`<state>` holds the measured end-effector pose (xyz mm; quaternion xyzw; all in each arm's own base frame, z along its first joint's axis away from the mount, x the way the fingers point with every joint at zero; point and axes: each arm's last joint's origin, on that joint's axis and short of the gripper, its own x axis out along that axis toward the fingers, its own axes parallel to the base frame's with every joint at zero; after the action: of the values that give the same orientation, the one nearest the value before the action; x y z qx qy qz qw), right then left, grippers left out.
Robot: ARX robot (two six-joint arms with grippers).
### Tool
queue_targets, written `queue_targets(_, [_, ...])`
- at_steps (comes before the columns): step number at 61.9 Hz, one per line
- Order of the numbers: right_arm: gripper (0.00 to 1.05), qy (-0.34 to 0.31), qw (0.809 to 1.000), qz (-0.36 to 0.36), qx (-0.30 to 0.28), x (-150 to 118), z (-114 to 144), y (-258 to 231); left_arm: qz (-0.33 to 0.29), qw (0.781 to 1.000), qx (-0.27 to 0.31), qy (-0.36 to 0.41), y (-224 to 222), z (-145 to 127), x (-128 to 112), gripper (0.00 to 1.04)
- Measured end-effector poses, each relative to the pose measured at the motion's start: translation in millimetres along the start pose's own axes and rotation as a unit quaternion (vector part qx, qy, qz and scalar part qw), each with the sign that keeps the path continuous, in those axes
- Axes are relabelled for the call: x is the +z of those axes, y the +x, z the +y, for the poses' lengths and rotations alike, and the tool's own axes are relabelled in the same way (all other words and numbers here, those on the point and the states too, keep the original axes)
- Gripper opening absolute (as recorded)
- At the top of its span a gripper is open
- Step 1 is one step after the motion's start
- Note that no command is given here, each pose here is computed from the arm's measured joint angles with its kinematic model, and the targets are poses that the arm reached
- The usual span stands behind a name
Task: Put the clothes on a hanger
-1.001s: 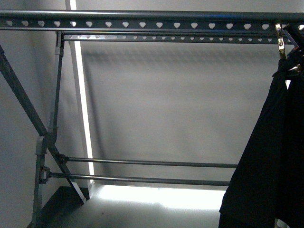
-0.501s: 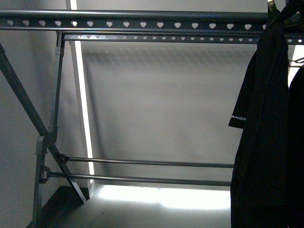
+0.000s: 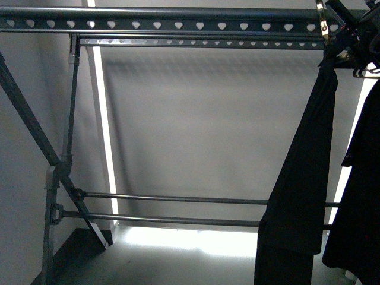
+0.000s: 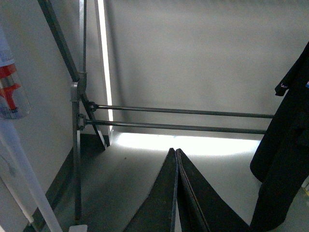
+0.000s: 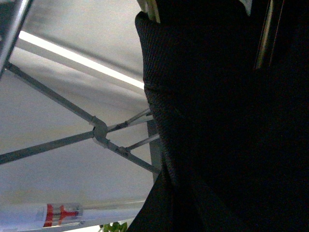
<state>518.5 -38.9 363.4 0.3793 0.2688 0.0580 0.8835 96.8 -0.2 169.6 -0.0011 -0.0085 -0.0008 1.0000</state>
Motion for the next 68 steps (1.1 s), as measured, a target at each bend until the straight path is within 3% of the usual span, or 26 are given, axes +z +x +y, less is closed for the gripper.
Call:
queue_targets(21, [0.04, 0.007, 1.0, -0.025, 0.005, 6, -2, 2, 0.0, 1.0, 0.0, 0.0, 0, 0, 0, 0.04])
queue_targets(36, [0.04, 0.041, 0.999, -0.022, -0.018, 13, -38, 14, 0.0, 1.0, 0.0, 0.0, 0, 0, 0, 0.04])
queue_targets(50, [0.05, 0.031, 0.999, -0.03, -0.025, 13, -56, 18, 0.0, 1.0, 0.0, 0.0, 0, 0, 0, 0.04])
queue_targets(59, [0.37, -0.007, 0.998, -0.054, -0.004, 0, -57, 5, 0.0, 1.0, 0.0, 0.0, 0, 0, 0, 0.04])
queue_targets(68, [0.72, -0.101, 0.987, -0.127, 0.018, -30, -36, -65, 0.0, 1.0, 0.0, 0.0, 0, 0, 0, 0.04])
